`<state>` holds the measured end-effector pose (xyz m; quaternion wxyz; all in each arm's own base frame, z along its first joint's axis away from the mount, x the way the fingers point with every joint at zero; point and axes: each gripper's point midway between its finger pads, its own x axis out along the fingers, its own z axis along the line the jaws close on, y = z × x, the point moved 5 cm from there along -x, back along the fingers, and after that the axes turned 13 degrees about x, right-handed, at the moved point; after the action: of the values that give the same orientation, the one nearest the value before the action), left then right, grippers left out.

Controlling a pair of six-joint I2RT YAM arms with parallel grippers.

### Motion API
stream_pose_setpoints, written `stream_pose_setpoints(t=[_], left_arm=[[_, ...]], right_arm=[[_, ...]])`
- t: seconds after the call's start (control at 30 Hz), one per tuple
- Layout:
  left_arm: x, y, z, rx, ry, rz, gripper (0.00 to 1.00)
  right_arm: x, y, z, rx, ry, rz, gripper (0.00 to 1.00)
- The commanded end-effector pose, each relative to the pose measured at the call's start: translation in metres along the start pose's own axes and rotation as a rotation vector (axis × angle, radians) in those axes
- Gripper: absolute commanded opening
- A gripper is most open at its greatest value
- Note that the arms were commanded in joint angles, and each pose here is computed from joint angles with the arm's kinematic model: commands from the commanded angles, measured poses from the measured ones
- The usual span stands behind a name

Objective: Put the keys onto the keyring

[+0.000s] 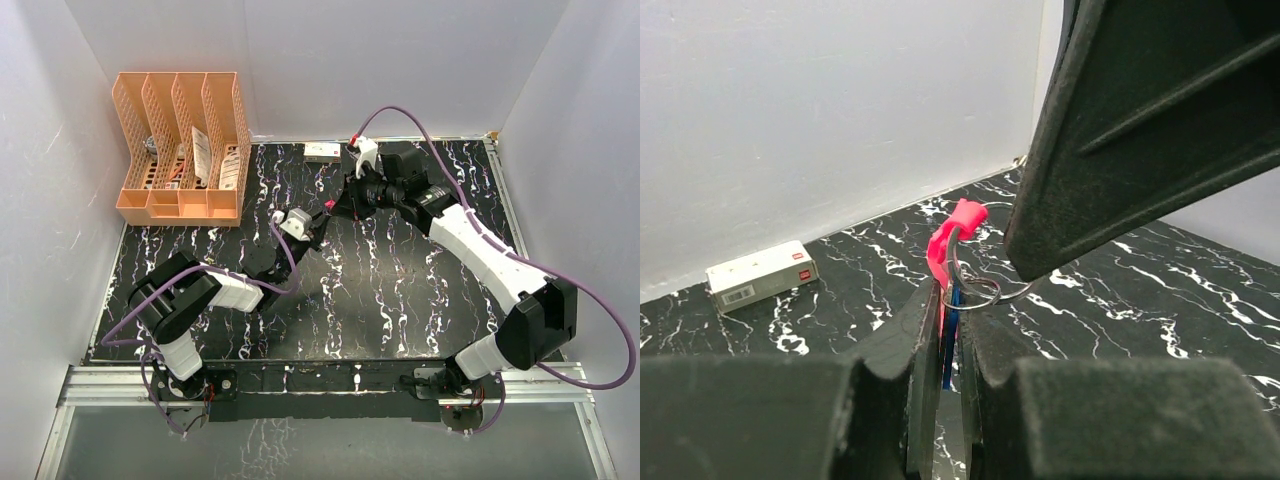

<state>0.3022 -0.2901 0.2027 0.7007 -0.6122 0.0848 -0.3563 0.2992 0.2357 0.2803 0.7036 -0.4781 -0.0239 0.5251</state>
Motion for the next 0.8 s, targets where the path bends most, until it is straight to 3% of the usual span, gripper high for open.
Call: stream_pose_setpoints(t=[0.0,0.03,0.13,0.17,0.27,0.4,0.77], left_arm=[[0.005,-0.054,0.007,-0.064,-0.015,-0.222,0.00],[0.005,-0.053,0.007,-0.075,-0.016,-0.213,0.00],[0.005,-0.051,0.007,-0.095,-0.020,-0.172,0.65],[0.004,-0.051,0.008,-0.096,-0.021,-0.161,0.73],[-0.002,-0.052,0.013,-0.091,-0.050,-0.135,0.86],[-0.017,-0.048,0.020,-0.084,-0.090,-0.099,0.88],[-0.035,-0.050,0.048,-0.051,-0.258,0.009,0.88]], right_arm=[[-0.012,-0.022,0.018,-0.060,-0.073,-0.146,0.00],[-0.014,-0.024,0.020,-0.070,-0.081,-0.166,0.00],[-0.020,-0.030,0.022,-0.088,-0.084,-0.250,0.00],[-0.023,-0.033,0.022,-0.098,-0.079,-0.295,0.00],[-0.037,-0.047,0.025,-0.134,-0.060,-0.442,0.00],[-0.047,-0.060,0.025,-0.147,-0.014,-0.527,0.00],[-0.047,-0.066,-0.010,-0.072,0.254,-0.522,0.00]])
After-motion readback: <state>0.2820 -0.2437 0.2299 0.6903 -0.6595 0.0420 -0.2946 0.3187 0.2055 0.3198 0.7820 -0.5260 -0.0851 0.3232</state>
